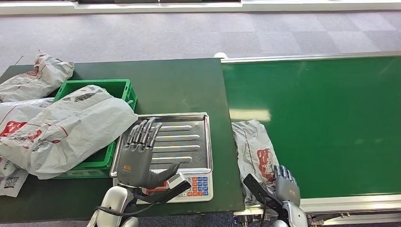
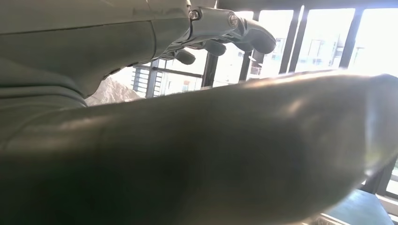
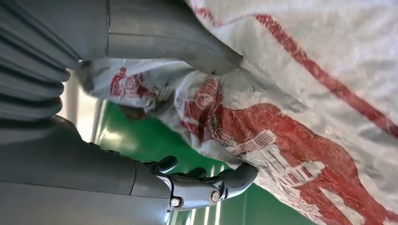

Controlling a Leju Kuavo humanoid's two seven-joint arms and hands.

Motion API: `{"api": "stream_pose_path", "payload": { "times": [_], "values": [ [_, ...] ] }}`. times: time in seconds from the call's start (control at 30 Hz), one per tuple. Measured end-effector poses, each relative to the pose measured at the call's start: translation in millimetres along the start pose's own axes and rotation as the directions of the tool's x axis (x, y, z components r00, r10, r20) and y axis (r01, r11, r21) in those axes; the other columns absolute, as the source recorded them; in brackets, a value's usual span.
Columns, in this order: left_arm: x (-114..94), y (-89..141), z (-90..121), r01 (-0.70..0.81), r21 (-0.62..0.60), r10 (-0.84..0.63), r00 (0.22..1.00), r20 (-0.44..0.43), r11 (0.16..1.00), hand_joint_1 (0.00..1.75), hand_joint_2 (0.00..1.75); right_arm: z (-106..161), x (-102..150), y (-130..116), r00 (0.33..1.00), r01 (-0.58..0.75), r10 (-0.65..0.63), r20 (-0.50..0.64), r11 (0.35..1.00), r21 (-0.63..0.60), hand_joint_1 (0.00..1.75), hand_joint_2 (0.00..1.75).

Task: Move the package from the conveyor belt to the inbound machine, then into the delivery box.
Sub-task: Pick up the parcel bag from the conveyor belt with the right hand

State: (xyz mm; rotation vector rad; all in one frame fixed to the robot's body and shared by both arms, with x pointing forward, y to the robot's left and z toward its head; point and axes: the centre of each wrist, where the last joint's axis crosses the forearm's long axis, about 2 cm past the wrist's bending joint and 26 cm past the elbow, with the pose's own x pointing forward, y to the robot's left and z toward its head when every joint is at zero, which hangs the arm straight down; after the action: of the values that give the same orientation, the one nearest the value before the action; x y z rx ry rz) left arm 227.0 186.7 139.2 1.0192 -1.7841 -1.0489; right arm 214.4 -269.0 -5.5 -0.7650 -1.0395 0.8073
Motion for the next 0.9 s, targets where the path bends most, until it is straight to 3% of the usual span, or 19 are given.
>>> {"api": "stream_pose_path", "payload": {
  "times": [0.33,0.47,0.87,0.9],
  "values": [
    [2.1,-4.2,-0.6,-0.005,-0.010,0.005,1.000,0.001,1.000,0.00,0.00,-5.9,27.0,35.5,1.000,-0.022,0.021,0.014,0.994,0.103,0.00,0.00],
    [2.8,-5.9,-2.2,-0.006,-0.014,0.006,1.000,0.003,1.000,0.00,0.00,-7.9,40.4,42.6,0.999,-0.036,0.034,0.020,0.990,0.139,0.00,1.75],
    [5.5,-6.5,-9.1,-0.012,-0.008,0.012,1.000,0.009,1.000,0.00,0.00,-12.9,57.7,47.5,0.998,-0.046,0.039,0.040,0.980,0.192,0.01,1.75],
    [5.8,-6.3,-9.7,-0.013,-0.007,0.013,1.000,0.009,1.000,0.00,0.00,-13.0,58.6,47.5,0.998,-0.046,0.039,0.042,0.980,0.194,0.45,1.75]
  ]
}}
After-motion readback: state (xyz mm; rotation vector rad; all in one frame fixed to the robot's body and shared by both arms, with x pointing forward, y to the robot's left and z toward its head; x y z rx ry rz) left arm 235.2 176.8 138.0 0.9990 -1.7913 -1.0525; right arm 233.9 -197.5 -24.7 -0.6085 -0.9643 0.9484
